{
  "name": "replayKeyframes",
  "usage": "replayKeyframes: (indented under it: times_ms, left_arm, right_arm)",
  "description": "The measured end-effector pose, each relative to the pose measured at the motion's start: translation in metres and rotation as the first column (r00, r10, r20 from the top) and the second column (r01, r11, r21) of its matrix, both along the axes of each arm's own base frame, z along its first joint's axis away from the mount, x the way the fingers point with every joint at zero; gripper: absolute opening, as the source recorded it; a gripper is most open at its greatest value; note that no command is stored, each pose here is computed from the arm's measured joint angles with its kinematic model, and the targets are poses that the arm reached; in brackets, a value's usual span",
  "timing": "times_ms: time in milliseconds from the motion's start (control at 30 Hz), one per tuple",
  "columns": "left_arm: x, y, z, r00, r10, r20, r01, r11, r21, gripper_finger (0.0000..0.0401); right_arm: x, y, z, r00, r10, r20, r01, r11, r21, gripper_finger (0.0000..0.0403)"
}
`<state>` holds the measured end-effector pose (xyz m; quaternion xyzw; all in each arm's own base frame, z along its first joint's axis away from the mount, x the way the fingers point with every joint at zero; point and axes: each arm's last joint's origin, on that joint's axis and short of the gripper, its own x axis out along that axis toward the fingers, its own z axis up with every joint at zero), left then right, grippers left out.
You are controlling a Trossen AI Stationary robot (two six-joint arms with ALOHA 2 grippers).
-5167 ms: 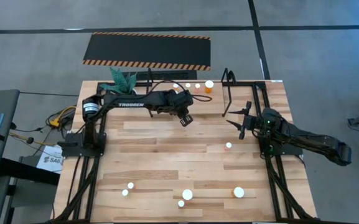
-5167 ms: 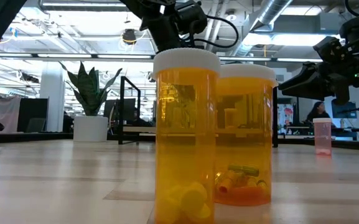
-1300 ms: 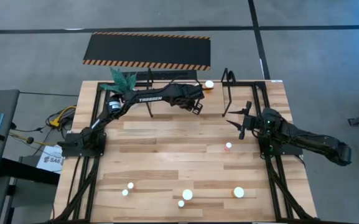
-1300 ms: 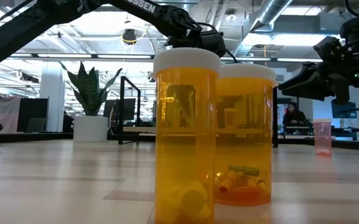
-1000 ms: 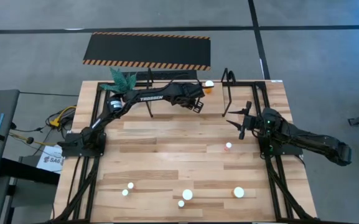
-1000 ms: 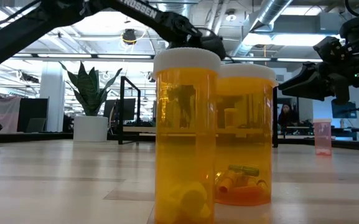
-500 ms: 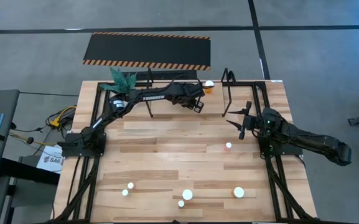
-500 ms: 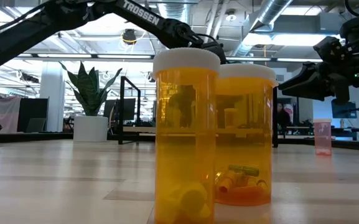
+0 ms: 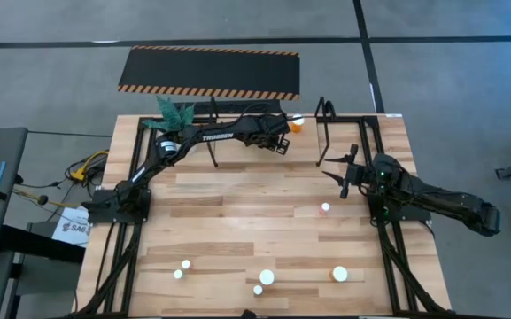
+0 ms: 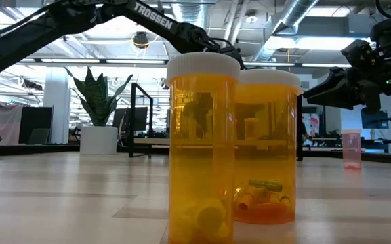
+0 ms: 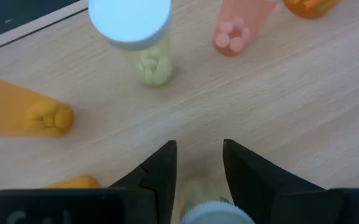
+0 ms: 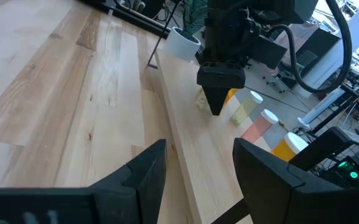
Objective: Pick and place medicine bottles onto shelf by color
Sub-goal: Put the top small yellow pill bottle aligned with the other yellow pill bottle on the shelf
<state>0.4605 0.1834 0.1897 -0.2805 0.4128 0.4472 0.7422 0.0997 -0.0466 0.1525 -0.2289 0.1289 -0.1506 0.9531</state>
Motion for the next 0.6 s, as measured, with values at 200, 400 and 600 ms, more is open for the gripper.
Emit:
replayKeyframes:
  times_ms: [200, 400, 600]
  left_arm:
    - [0.001, 0.000, 0.000, 1.000, 0.010, 0.013, -0.010, 1.000, 0.000, 0.0143]
    - [0.002, -0.002, 0.005, 1.000, 0.009, 0.020, -0.009, 1.000, 0.006, 0.0183]
    - [0.007, -0.009, 0.021, 1.000, 0.014, 0.011, -0.015, 0.997, 0.070, 0.0225]
  right_arm:
    - [0.000, 0.000, 0.000, 1.000, 0.000, 0.000, 0.000, 1.000, 0.000, 0.0207]
    - [0.000, 0.000, 0.000, 1.000, 0.000, 0.000, 0.000, 1.000, 0.000, 0.0207]
    - [0.000, 0.000, 0.000, 1.000, 0.000, 0.000, 0.000, 1.000, 0.000, 0.0207]
